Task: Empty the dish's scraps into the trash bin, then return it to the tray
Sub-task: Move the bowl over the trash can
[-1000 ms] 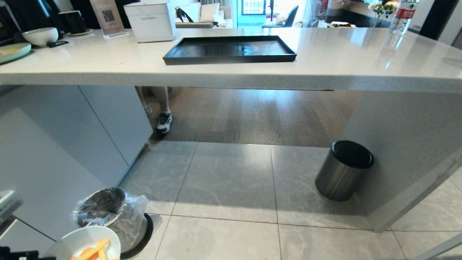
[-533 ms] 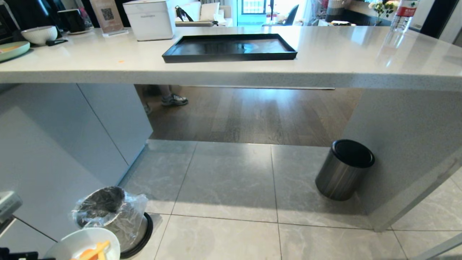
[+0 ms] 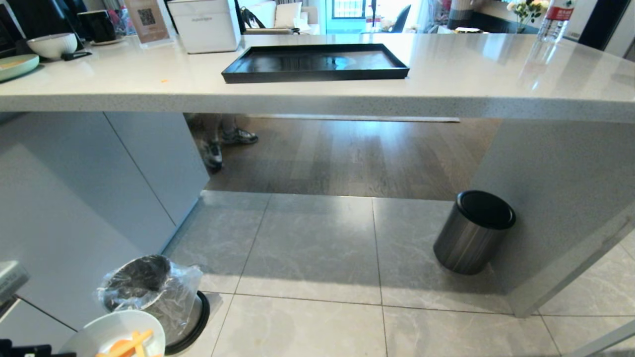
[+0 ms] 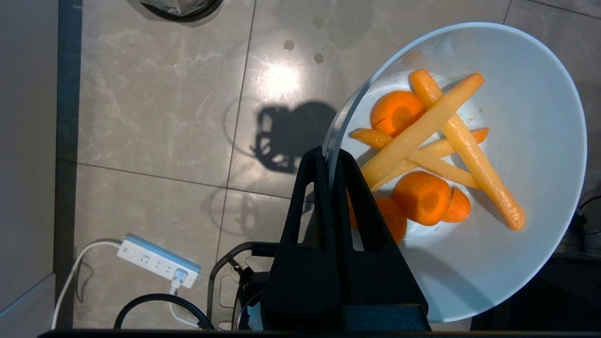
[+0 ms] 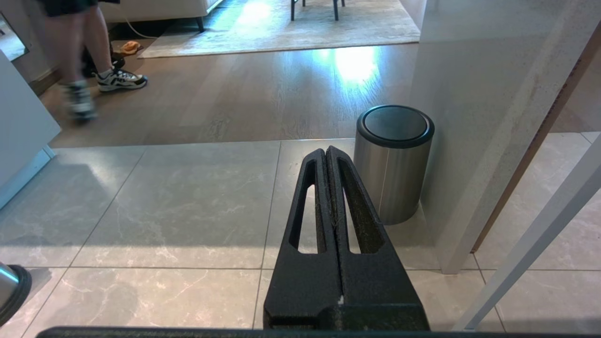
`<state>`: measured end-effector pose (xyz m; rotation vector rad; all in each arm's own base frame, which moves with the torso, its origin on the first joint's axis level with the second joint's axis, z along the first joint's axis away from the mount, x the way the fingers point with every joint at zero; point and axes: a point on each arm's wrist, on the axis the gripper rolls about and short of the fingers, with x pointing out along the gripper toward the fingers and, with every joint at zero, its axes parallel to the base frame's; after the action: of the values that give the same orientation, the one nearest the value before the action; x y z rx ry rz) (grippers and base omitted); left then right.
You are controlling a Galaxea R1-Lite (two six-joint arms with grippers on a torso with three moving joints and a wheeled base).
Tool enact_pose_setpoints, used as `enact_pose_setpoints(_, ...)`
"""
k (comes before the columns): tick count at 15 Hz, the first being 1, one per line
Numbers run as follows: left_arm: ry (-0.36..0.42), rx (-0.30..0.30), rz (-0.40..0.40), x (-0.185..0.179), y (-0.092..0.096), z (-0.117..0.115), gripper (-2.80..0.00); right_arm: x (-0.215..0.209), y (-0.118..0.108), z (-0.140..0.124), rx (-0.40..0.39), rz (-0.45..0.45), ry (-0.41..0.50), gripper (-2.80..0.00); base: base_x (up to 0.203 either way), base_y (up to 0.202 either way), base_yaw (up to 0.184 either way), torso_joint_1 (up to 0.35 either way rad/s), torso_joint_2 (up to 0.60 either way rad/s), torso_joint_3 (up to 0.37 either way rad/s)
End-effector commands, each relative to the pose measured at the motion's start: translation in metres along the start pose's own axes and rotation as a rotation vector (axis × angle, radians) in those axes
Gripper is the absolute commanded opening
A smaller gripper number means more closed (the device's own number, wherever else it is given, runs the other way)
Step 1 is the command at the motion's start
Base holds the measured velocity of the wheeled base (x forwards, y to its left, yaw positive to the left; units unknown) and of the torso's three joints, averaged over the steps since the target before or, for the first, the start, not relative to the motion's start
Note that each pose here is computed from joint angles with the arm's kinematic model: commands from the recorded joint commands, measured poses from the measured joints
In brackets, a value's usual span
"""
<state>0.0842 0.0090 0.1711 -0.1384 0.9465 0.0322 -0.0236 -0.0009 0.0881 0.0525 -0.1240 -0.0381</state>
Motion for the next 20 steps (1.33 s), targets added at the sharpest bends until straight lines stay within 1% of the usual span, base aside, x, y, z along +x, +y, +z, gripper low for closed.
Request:
enact_pose_setpoints(1,-0.001,-0.001,0.000,-0.0009,0.0000,-0.0015,-2.80,0.0000,0.0000,0.0000,0.001,-0.001,0.000,-2.80,0.000,0.000,0.000,0.000,0.00,0.000)
enact_pose_setpoints(7,-0.005,0.011,-0.009,-0.0005,-0.0010,-0.0008,-2.80,0.0000,0.0000,0.0001,0.001,-0.001,-0.001,-2.80,0.000,0.000,0.000,0.000,0.00,0.000)
enact_pose_setpoints(12,0.010,0.012,-0.005,0.0016,-0.0006,-0.0038,-2.80,0.0000,0.0000,0.0000,0.001,0.000,0.000,-2.80,0.000,0.000,0.000,0.000,0.00,0.000)
enact_pose_setpoints(20,0.011,0.015,-0.009,0.0017,-0.0009,-0.0034,-2.80,0.0000,0.0000,0.0000,0.001,0.000,0.000,-2.80,0.000,0.000,0.000,0.000,0.00,0.000)
